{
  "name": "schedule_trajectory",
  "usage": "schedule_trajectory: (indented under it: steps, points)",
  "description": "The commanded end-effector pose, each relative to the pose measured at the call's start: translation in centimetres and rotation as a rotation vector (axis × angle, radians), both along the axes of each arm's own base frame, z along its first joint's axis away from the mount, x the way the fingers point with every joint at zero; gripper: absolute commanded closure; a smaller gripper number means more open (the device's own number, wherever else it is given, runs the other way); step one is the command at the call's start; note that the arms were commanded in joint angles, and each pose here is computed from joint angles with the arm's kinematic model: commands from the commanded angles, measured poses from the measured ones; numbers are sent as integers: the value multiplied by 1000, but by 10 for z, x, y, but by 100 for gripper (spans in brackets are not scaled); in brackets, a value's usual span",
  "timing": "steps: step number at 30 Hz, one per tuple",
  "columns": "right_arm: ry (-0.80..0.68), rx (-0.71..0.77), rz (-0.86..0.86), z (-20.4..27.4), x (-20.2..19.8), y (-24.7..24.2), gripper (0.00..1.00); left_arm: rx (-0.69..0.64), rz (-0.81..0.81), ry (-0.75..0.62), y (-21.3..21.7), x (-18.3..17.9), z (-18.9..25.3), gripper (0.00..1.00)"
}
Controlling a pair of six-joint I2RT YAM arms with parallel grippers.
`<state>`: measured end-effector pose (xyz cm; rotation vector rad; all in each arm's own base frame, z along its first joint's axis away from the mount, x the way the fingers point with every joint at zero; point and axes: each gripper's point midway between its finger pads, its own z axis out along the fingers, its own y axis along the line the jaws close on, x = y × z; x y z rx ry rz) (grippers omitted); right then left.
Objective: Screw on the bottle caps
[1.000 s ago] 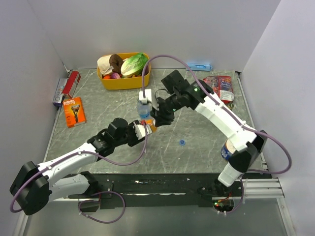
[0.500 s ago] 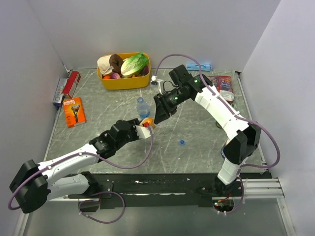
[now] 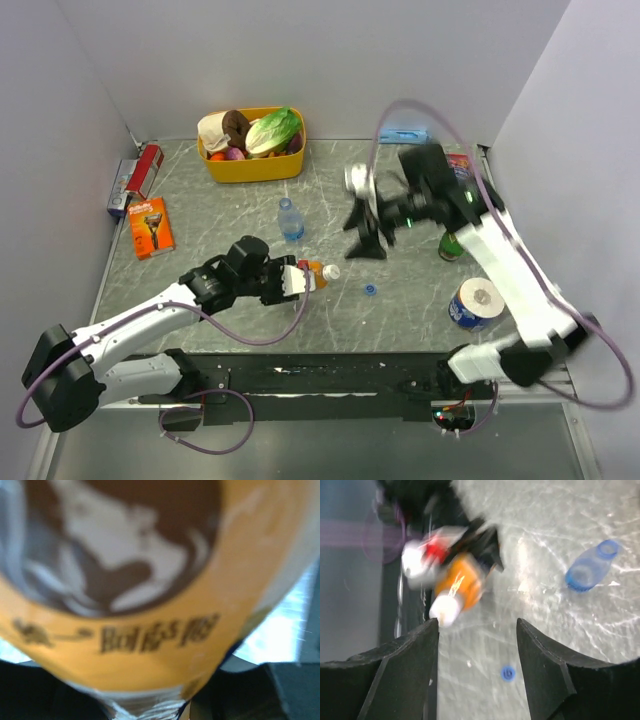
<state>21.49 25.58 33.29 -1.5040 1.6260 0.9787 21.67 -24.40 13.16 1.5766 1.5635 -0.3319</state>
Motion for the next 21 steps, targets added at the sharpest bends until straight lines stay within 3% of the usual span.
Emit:
schedule_trajectory:
  steps: [1,3,11,15,21]
  points:
    - [-494,-6,187,-11,-32,-9,28,-51,-248,94,-20,-35,18,99]
    - [-630,-5,190,-7,-35,-7,27,-51,-277,93,-21,-37,21,99]
    - [-722,2,275,-15,-44,7,33,-19,-321,105,-29,-33,22,99]
    - [-788,-27,396,-24,-56,8,36,-25,-318,111,-33,-30,23,99]
    - [-780,-68,482,-38,-72,1,39,-14,-324,105,-35,-26,21,99]
